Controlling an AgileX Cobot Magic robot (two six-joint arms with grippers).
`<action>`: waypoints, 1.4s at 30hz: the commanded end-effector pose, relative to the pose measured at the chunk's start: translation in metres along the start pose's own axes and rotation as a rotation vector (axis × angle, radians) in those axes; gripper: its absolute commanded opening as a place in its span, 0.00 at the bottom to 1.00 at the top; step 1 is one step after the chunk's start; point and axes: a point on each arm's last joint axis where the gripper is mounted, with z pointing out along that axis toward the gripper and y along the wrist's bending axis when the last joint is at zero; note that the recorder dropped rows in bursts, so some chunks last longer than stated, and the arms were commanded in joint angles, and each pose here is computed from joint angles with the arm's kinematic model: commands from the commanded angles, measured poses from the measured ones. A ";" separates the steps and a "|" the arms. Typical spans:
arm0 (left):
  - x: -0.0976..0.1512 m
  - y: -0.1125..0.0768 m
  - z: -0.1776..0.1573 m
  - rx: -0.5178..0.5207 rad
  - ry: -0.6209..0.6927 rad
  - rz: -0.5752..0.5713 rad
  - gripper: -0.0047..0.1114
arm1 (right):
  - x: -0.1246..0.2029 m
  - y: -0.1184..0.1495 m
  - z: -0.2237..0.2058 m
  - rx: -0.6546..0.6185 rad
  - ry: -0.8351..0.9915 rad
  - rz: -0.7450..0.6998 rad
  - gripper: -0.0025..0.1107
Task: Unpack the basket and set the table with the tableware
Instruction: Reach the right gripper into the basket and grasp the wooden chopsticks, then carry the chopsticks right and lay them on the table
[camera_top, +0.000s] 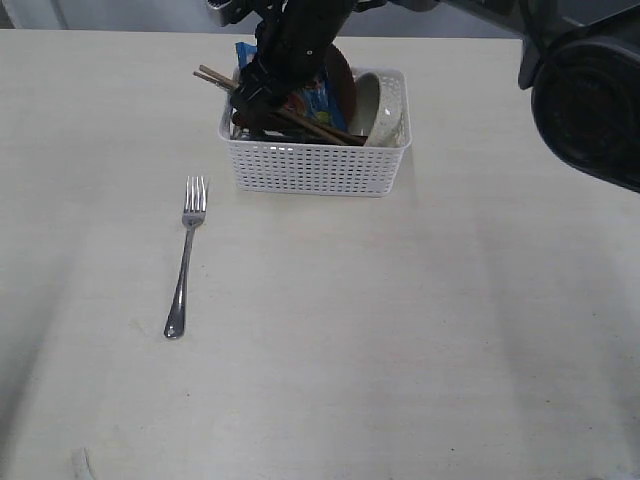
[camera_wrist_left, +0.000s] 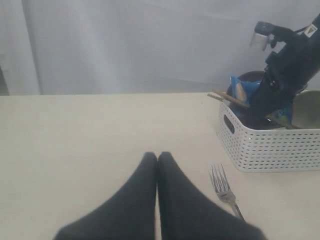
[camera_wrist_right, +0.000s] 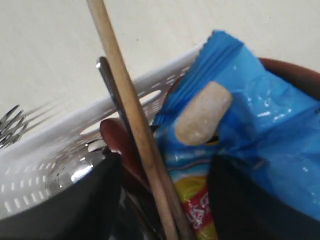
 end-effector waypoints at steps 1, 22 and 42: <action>0.000 0.000 0.000 0.004 -0.011 -0.011 0.04 | 0.008 -0.003 0.016 0.002 0.034 -0.009 0.39; 0.000 0.000 0.000 0.004 -0.011 -0.011 0.04 | 0.005 -0.003 0.006 0.005 0.057 -0.030 0.02; 0.000 0.000 0.000 0.004 -0.011 -0.011 0.04 | -0.002 -0.045 -0.171 0.178 -0.068 0.224 0.02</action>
